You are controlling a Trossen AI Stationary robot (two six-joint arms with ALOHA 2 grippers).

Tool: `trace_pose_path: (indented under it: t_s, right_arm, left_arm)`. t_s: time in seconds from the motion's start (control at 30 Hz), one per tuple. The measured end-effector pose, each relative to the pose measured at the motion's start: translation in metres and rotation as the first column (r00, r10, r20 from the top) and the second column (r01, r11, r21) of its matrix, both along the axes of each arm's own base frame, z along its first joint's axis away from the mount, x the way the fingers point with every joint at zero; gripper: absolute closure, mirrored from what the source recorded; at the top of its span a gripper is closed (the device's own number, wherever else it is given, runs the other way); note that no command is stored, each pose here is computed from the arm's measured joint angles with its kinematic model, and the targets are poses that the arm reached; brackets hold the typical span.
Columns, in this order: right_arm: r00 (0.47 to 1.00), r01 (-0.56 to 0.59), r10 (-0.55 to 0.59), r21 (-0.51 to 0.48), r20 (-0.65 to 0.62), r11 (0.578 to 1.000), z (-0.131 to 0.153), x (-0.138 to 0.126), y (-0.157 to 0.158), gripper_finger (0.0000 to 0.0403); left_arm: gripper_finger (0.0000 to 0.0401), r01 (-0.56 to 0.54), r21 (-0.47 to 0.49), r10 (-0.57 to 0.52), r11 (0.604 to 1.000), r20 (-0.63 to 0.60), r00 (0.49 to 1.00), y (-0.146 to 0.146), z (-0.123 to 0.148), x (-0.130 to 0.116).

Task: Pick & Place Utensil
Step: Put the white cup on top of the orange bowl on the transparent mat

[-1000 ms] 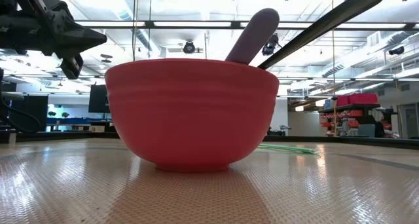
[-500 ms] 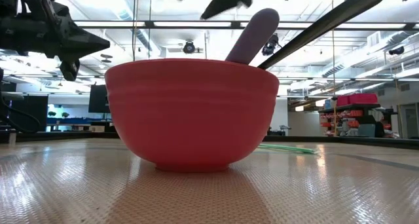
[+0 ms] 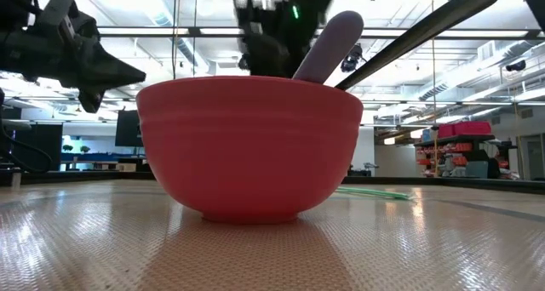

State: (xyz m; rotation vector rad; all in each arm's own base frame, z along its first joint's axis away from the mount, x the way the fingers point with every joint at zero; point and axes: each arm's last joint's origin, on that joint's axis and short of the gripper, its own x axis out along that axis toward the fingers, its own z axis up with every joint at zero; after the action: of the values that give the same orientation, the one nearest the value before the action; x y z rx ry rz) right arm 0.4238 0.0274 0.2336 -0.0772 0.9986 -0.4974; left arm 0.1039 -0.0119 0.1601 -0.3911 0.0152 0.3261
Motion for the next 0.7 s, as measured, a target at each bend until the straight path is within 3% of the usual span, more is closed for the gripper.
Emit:
trace_pose_path:
  t_s: [0.1, 0.27, 0.47, 0.7]
  right_arm:
    - [1.0, -0.029, 0.029, 0.018, -0.006, 0.999, -0.026, -0.006, -0.005, 0.0026]
    - [0.981, -0.142, 0.132, 0.065, 0.141, 0.988, -0.065, -0.006, -0.008, 0.0027]
    - [0.909, -0.241, 0.216, 0.026, 0.357, 0.97, -0.079, -0.003, -0.023, 0.0017]
    - [0.847, -0.308, 0.263, 0.024, 0.463, 0.951, -0.09, -0.007, -0.039, 0.0004]
  left_arm:
    - [0.0387, -0.004, 0.025, 0.005, 1.0, -0.049, 0.999, -0.001, -0.004, 0.003]
    - [0.0387, -0.06, 0.065, 0.068, 0.996, -0.136, 0.988, -0.001, -0.013, 0.009]
    - [0.0387, -0.121, 0.072, 0.133, 0.99, -0.208, 0.969, -0.001, -0.022, 0.013]
    - [0.0387, -0.151, 0.114, 0.176, 0.982, -0.259, 0.95, 0.0, -0.028, 0.016]
